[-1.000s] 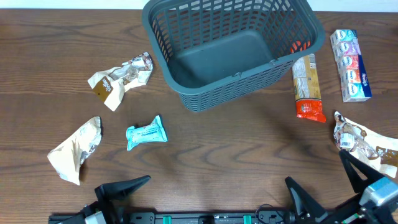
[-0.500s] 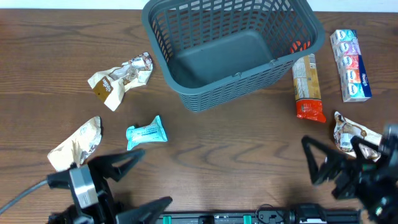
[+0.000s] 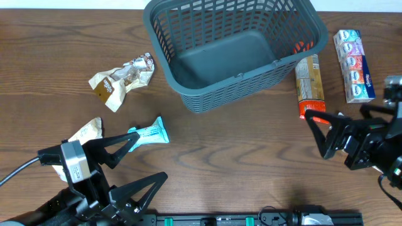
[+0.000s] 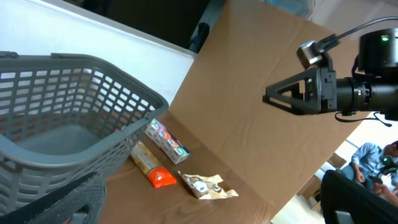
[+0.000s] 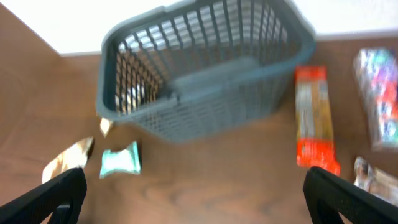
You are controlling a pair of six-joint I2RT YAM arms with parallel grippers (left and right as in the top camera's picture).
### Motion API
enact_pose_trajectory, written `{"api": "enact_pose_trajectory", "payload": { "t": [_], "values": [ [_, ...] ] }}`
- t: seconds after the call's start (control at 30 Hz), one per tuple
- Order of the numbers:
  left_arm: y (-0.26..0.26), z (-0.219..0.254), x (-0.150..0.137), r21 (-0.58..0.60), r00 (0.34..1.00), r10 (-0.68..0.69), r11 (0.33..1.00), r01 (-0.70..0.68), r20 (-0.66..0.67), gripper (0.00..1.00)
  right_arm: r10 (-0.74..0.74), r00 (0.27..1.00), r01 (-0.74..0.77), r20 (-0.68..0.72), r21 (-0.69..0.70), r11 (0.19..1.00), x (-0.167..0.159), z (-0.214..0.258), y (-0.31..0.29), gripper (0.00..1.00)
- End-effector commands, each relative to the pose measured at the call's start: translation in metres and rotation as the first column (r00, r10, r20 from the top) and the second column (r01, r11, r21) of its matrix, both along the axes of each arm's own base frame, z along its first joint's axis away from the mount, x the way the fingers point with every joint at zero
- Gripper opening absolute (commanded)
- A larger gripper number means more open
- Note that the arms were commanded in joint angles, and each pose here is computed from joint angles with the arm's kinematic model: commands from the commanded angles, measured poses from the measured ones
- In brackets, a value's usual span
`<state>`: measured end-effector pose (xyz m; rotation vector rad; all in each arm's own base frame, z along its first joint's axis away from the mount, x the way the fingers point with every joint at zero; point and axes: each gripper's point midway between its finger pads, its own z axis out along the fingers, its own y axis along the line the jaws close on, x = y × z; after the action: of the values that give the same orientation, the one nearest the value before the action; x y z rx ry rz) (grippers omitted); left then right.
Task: Pack container
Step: 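Move both grippers up toward the grey mesh basket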
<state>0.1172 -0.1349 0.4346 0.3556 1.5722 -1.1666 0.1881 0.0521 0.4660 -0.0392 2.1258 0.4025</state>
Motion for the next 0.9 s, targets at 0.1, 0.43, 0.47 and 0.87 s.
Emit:
{"api": "enact_pose_trajectory", "payload": {
  "t": [0.1, 0.43, 0.47, 0.87],
  "values": [
    [0.010, 0.012, 0.010, -0.113, 0.993, 0.079, 0.990, -0.089, -0.090, 0.99, -0.181, 0.980, 0.183, 0.080, -0.021, 0.983, 0.016, 0.018, -0.029, 0.99],
    [0.093, -0.083, 0.033, 0.077, 0.579, 0.593, 0.732, -0.676, -0.560, 0.99, -0.290, 0.948, 0.274, -0.135, -0.123, 0.954, 0.060, -0.031, -0.048, 0.99],
    [0.096, -0.087, 0.028, 0.120, 0.547, 0.614, 0.720, -0.683, -0.570, 0.99, -0.290, 0.944, 0.271, -0.155, -0.129, 0.954, 0.066, -0.036, -0.048, 0.99],
    [0.060, -0.072, 0.030, 0.159, 0.609, 0.423, 0.884, -0.438, -0.671, 0.99, -0.136, 0.954, 0.139, -0.267, -0.009, 0.990, 0.119, -0.050, -0.014, 0.99]
  ]
}}
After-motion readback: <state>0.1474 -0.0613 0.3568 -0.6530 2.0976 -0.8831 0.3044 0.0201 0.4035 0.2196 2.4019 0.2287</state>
